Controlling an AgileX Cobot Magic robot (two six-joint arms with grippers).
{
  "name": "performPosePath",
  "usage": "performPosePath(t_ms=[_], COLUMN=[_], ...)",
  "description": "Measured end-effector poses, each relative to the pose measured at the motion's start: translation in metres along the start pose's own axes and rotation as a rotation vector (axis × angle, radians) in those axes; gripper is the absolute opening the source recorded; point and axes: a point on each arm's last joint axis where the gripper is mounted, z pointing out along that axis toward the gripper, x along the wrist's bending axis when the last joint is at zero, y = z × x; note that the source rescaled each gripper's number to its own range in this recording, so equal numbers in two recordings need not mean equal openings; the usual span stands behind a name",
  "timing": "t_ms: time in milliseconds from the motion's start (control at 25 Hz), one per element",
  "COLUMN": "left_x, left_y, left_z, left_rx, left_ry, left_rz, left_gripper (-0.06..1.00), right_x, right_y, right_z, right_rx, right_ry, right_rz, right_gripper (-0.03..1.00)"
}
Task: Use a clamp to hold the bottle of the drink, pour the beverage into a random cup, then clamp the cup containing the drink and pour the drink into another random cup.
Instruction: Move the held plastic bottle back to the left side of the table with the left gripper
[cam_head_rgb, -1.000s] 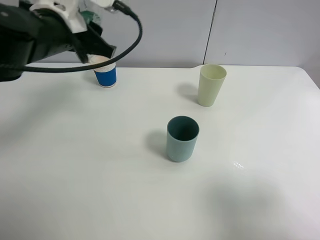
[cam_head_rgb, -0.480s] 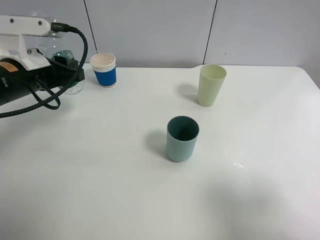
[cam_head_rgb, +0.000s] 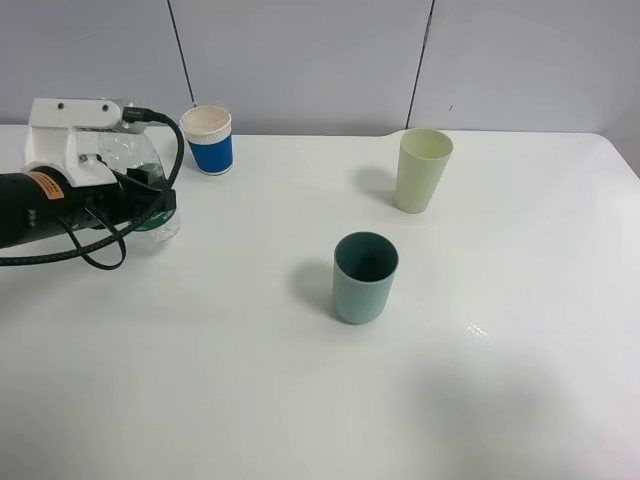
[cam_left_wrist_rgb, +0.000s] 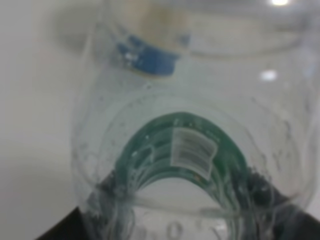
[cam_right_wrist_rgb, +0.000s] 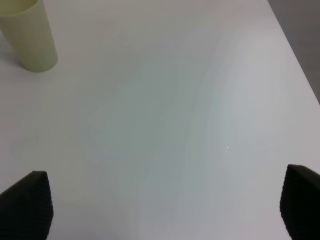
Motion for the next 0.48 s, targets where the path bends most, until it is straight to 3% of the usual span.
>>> performPosePath(t_ms=[480], left_x=[0.002], left_y=[-0.022], left_z=[0.028], left_rx=[-0.071], left_ry=[-0.013], left_rz=[0.053], left_gripper=[0.05], right_x=[0.000], right_y=[0.000], right_z=[0.000], right_rx=[0.000], right_ry=[0.000], right_rz=[0.000], right_gripper=[0.75])
